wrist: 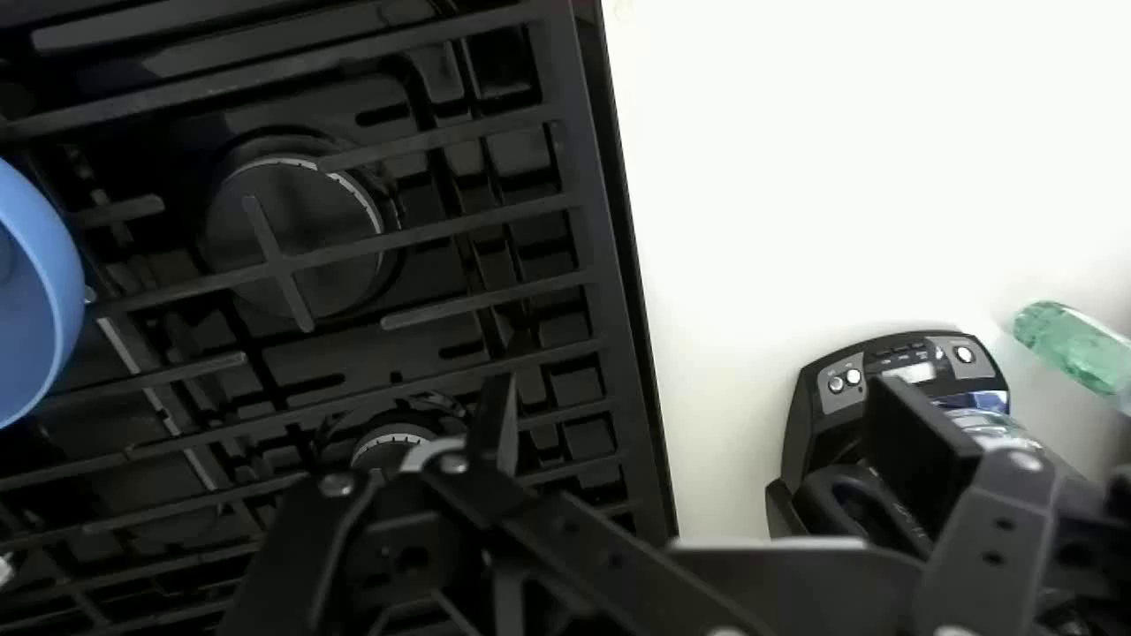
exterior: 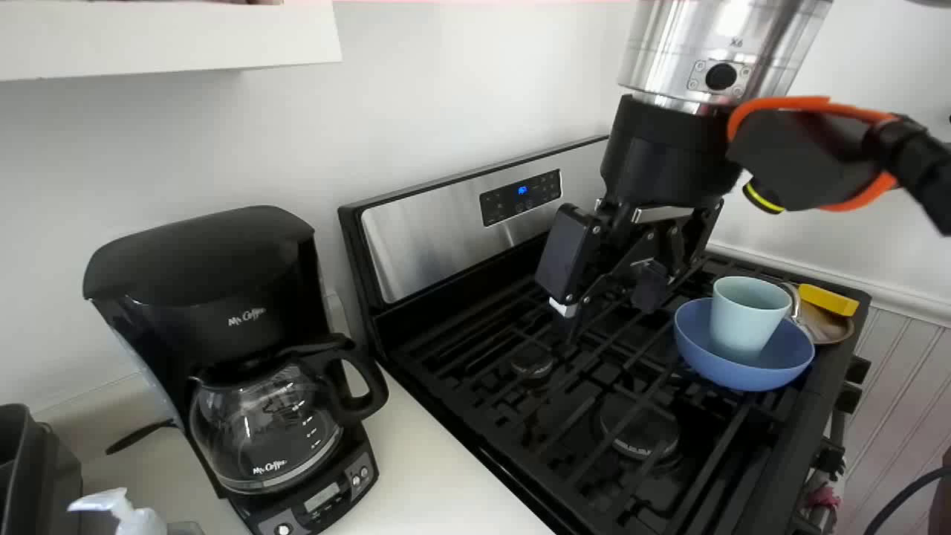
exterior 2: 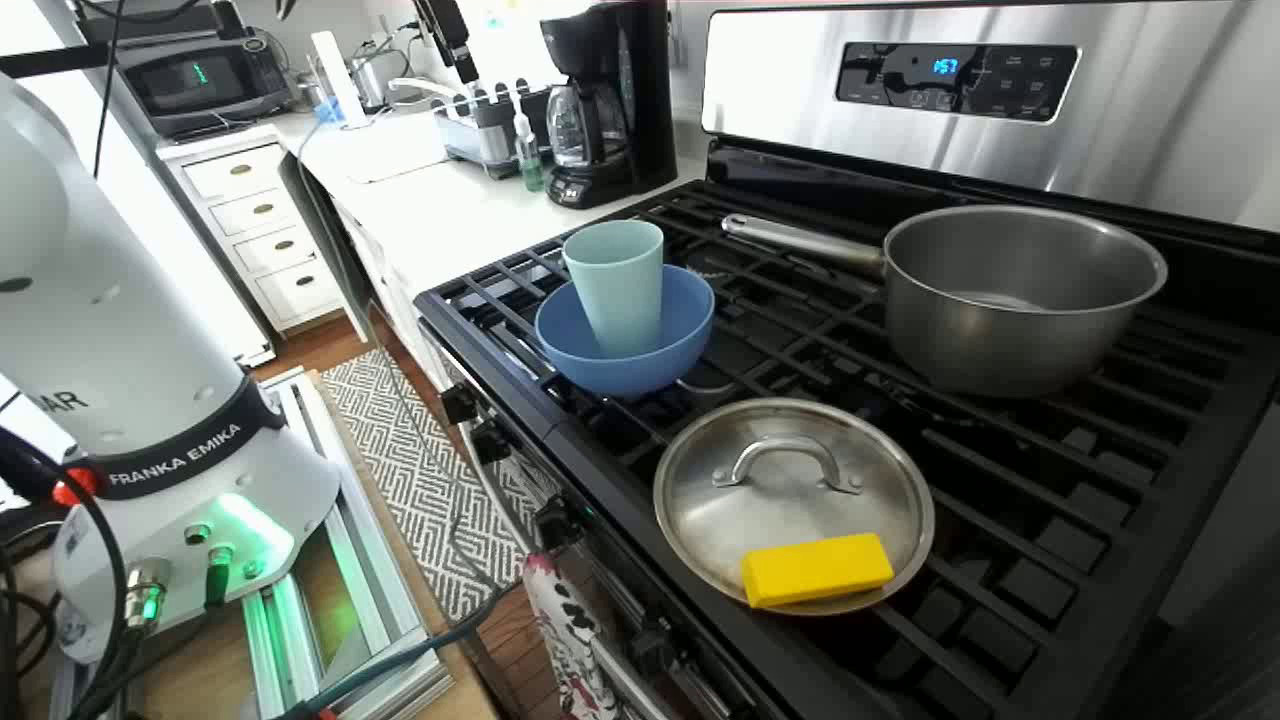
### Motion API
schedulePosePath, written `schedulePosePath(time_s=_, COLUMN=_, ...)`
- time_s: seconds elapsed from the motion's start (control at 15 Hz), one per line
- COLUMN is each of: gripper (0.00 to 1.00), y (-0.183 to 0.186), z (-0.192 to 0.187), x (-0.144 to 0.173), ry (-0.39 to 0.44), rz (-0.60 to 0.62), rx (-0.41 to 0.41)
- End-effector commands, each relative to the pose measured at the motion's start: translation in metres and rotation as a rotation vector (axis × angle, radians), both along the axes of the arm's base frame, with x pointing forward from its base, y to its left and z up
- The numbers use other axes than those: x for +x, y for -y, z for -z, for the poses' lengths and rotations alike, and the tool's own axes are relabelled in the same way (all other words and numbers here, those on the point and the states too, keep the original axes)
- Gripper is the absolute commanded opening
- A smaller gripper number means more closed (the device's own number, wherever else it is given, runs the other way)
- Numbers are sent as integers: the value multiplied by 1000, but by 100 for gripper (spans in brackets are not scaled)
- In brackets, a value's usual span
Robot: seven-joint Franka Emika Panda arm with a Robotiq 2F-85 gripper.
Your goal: Pick up the coffee jar and put it on the kitchen counter
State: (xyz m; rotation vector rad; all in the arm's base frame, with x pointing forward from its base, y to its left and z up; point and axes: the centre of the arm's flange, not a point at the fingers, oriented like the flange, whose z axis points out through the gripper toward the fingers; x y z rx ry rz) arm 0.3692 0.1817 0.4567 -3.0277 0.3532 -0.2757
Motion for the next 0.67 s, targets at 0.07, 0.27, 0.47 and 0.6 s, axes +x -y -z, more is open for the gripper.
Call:
schedulePosePath(time_s=0.07, gripper=100, y=0, z=0, x=0, ry=0, rz=0, rx=0)
schedulePosePath(time_s=0.27, gripper=100, y=0, z=-2, x=4, ry=-4, rz=-31, rx=20)
schedulePosePath(time_s=0.47, gripper=100, y=14, z=-14, x=17, ry=-31, rz=-226, rx=29)
schedulePosePath(time_s=0.6, gripper=100, y=30, z=-20, x=26, ry=-65, rz=-326, rx=26)
